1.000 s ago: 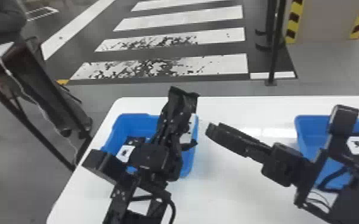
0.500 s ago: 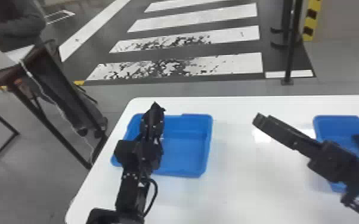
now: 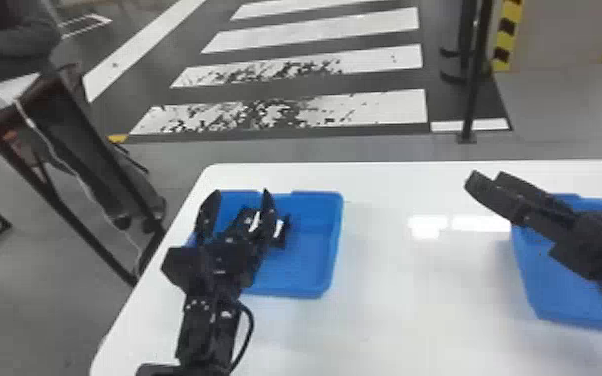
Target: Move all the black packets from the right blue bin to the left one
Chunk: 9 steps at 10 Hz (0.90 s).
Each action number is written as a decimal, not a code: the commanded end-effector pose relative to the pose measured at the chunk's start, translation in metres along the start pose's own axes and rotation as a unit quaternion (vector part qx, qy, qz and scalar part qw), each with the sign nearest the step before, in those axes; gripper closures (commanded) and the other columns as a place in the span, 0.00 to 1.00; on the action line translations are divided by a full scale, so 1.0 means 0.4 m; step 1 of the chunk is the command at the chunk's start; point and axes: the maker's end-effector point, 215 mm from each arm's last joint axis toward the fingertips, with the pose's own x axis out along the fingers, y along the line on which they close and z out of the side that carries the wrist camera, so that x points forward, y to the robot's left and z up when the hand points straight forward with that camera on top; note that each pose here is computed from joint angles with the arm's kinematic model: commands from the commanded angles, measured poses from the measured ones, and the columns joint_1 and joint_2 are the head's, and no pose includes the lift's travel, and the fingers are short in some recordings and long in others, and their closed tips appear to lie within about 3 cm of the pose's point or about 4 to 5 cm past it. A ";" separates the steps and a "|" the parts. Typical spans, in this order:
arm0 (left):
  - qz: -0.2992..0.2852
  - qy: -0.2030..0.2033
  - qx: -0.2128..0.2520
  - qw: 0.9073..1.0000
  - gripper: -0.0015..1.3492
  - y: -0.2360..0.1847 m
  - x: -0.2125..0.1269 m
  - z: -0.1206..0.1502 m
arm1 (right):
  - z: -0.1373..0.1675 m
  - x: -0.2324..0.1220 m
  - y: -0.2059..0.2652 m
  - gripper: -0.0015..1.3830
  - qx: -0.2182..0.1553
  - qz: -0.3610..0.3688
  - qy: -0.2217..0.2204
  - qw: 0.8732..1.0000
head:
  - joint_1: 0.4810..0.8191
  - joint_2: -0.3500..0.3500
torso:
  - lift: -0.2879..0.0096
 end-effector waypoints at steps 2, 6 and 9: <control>-0.039 -0.068 -0.105 0.991 0.09 -0.099 -0.089 0.113 | 0.061 -0.087 -0.221 0.36 -0.125 -0.146 0.041 0.981 | 0.63 0.78 | 0.50; -0.077 -0.072 -0.204 0.973 0.08 -0.235 -0.204 0.223 | 0.061 -0.387 -0.543 0.34 -0.138 -0.358 0.097 0.919 | 0.63 0.43 | 0.50; -0.100 -0.054 -0.196 0.974 0.09 -0.252 -0.200 0.209 | -0.003 -0.436 -0.637 0.23 -0.107 -0.387 0.121 0.908 | 0.63 0.20 | 0.50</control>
